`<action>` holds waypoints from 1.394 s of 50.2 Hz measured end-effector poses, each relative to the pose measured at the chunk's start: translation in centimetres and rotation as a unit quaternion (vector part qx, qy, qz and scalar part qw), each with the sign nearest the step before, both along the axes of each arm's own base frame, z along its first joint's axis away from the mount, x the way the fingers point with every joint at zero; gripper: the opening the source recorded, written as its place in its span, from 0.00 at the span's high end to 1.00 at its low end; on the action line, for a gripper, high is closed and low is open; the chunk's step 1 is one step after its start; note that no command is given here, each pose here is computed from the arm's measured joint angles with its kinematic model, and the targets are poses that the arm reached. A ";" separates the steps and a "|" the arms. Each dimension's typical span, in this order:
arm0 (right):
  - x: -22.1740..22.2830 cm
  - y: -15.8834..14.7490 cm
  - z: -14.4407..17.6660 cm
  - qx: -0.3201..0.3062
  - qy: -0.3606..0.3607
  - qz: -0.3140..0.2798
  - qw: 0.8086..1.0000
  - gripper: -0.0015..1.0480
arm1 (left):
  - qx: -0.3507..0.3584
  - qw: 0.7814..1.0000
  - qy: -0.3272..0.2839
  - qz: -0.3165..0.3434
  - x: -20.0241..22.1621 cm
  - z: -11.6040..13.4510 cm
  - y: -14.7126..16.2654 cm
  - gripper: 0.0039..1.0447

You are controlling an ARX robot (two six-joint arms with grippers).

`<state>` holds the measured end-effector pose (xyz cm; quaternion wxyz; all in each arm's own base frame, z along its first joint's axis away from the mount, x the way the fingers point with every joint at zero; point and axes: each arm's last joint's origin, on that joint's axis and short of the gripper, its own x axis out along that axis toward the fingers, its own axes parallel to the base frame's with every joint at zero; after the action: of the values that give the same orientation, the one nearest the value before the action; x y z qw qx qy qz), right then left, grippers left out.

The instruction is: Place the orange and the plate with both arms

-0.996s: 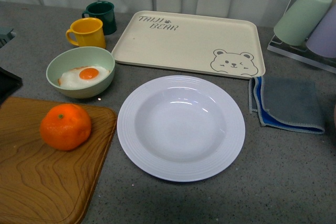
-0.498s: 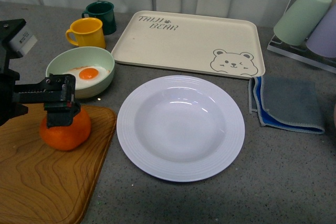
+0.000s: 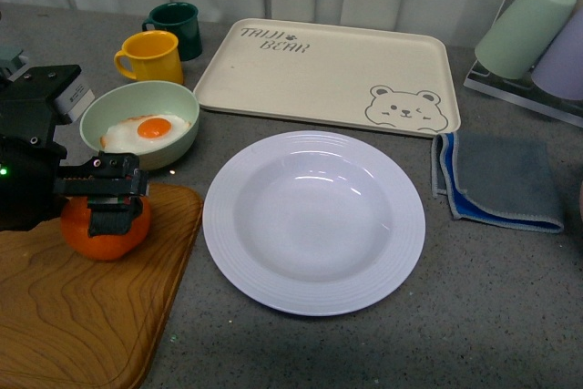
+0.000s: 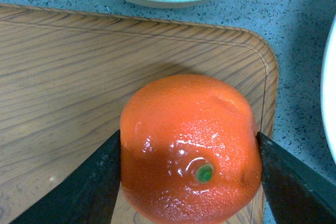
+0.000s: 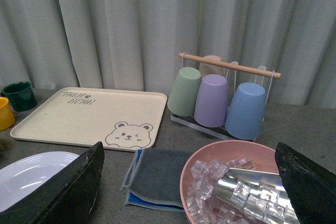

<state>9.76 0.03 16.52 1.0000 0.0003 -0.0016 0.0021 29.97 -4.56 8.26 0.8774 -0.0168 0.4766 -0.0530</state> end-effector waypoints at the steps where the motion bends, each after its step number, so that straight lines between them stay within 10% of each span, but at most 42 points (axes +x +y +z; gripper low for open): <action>1: 0.0 0.0 0.0 0.000 0.000 0.000 1.000 0.09 | -0.001 1.000 0.001 0.000 0.0 0.0 0.0 0.35; 27: 0.0 0.0 0.0 0.000 0.000 0.000 1.000 0.09 | -0.021 0.992 -0.074 -0.099 0.7 5.5 -6.7 0.44; 44: 0.0 0.0 0.0 0.000 0.000 0.000 1.000 0.09 | -0.032 0.980 -0.068 -0.184 0.7 3.1 -14.4 0.45; 70: 0.0 0.0 0.0 0.000 0.000 0.000 1.000 0.09 | -0.009 0.981 -0.053 -0.185 2.5 -0.6 -16.3 0.45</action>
<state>9.76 0.03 16.52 1.0000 0.0003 -0.0016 0.0021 32.44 -20.82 7.68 0.8762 0.0664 0.4242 -0.2190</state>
